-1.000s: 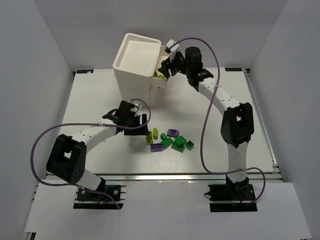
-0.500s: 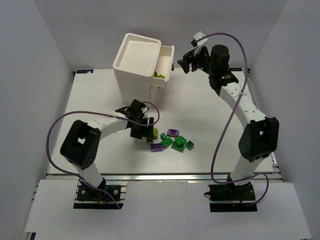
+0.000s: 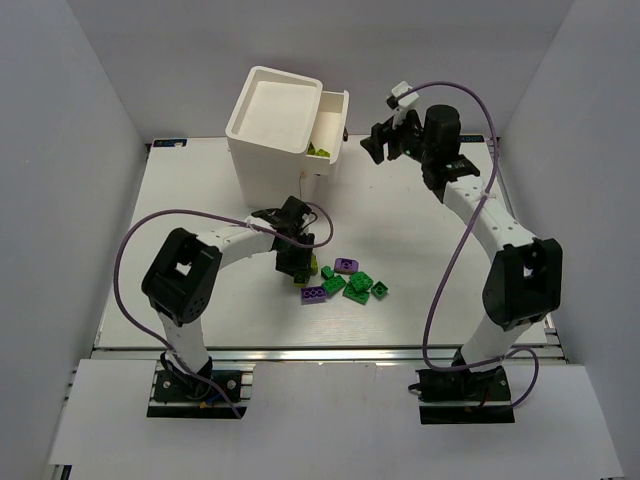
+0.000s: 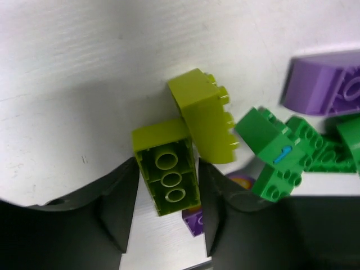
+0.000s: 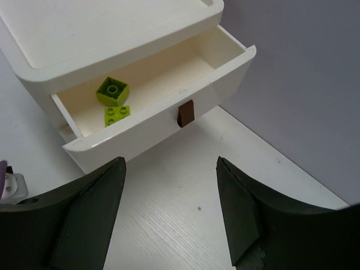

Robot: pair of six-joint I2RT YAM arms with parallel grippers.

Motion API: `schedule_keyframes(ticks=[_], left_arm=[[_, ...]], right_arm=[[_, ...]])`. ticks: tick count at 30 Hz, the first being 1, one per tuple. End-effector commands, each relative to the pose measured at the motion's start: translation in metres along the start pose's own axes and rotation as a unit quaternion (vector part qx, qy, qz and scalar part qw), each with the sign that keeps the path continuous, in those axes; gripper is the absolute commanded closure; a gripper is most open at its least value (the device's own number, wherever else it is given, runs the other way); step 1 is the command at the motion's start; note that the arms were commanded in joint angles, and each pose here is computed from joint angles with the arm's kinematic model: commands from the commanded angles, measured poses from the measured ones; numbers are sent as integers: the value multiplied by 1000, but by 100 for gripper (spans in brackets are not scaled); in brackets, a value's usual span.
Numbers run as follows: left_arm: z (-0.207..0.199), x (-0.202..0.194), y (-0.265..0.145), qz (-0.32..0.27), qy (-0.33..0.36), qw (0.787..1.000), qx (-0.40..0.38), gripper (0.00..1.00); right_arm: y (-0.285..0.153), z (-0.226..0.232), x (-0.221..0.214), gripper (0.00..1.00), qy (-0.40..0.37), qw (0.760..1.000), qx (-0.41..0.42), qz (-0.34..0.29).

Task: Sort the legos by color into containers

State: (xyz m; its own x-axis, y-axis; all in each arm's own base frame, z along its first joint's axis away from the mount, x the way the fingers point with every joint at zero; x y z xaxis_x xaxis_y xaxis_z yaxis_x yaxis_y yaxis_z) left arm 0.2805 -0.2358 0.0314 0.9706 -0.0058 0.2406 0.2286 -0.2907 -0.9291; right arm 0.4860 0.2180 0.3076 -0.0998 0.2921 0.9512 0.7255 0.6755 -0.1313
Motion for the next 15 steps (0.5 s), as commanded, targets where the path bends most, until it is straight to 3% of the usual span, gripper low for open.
schedule_keyframes(ticks=[1,6,11,12,15], left_arm=[[5,5,-2,-16,1,999,41,48],[-6,18,-27,-50,1,999,19,75],[-56,58,-98,-143,43,985,-87,85],[-65,66,-111,-157,52,981,-103,85],[-92,97,-153,-211,72,963,-150,92]], right_arm=[[-24,-2,39,29,-17,999,-5,-46],[-43,22,24,32,-32,998,32,-42],[-78,51,14,43,-56,995,62,-46],[-81,56,6,63,-61,995,66,-42],[-92,73,-24,100,-56,995,81,-10]])
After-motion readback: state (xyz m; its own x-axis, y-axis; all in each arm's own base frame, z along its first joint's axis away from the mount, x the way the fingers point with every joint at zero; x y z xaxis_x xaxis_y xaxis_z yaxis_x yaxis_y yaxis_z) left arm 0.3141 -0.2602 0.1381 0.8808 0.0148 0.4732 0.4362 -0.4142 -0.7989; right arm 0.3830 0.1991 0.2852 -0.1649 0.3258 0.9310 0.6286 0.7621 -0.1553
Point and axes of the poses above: each gripper's point midway between its finger pads, its own y axis out along the fingers, its own z axis along the line the jaws close on, x = y × z, the point moved 1 cm from there along -y, back along the fingers, and after that the axes turned 9 degrees about -y, right-handed, at the moved point
